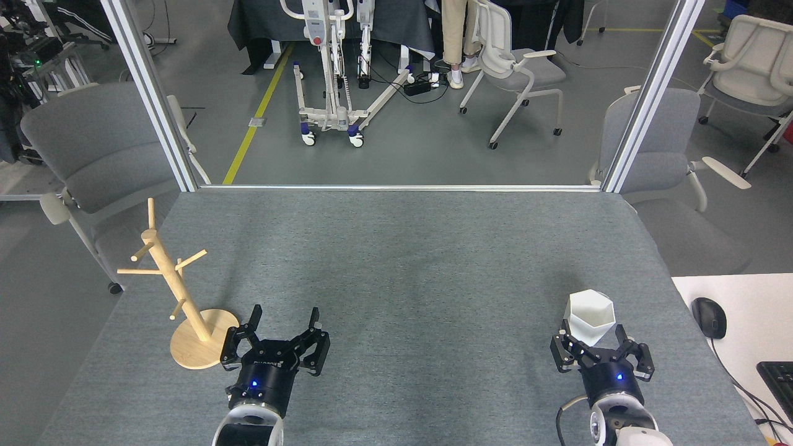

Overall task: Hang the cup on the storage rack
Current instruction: 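Close the right gripper on the white cup's rim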

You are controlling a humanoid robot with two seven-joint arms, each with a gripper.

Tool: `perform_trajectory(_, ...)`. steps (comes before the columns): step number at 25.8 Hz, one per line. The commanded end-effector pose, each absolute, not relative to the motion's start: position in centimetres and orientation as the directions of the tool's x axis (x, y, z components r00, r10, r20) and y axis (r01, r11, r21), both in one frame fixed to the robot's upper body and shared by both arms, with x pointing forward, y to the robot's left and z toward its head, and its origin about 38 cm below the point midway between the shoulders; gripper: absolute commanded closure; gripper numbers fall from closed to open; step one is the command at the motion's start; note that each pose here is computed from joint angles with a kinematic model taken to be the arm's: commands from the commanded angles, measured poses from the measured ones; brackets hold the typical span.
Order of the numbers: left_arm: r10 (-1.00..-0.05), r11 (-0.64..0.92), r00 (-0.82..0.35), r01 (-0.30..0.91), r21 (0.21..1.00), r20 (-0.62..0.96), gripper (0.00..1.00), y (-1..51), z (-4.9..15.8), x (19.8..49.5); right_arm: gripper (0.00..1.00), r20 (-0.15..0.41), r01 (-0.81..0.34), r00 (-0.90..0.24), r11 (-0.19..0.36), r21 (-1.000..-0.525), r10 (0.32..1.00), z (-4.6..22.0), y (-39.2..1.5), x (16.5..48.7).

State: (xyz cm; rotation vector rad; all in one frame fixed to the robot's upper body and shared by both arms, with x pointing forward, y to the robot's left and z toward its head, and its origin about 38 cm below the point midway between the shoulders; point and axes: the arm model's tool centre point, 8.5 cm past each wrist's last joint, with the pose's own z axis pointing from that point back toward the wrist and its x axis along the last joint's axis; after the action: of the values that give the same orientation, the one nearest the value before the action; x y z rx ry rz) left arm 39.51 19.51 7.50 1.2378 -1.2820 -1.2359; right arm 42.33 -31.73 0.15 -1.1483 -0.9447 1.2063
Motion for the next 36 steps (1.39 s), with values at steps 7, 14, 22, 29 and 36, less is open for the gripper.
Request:
perform_trajectory(7, -0.998, -0.007, -0.059, -0.052, 0.999, -0.010, 0.01, 19.1, 7.4, 39.6, 0.00, -0.023, -0.199, 0.151, 0.008, -0.980, 0.988, 0.5, -31.6, 43.7)
perform_trajectory(14, -0.998, -0.006, -0.063, -0.040, 0.999, -0.008, 0.01, 18.9, 7.0, 39.8, 0.00, -0.016, -0.193, 0.157, 0.015, -0.981, 0.987, 0.8, -31.6, 44.0)
perform_trajectory(22, -0.998, -0.004, -0.064, -0.015, 1.000, -0.005, 0.01, 18.9, 6.1, 39.8, 0.01, -0.009, -0.229, 0.156, 0.027, -0.973, 0.988, 0.1, -31.3, 45.1)
perform_trajectory(29, -0.998, -0.006, -0.065, -0.011, 1.000, -0.007, 0.01, 18.9, 5.8, 39.7, 0.00, -0.005, -0.232, 0.162, 0.034, -0.972, 0.987, 0.2, -31.4, 45.5)
perform_trajectory(36, -0.998, -0.007, -0.062, -0.008, 1.000, -0.008, 0.01, 19.0, 5.7, 39.6, 0.01, -0.004, -0.232, 0.166, 0.035, -0.972, 0.986, 0.7, -31.9, 46.3)
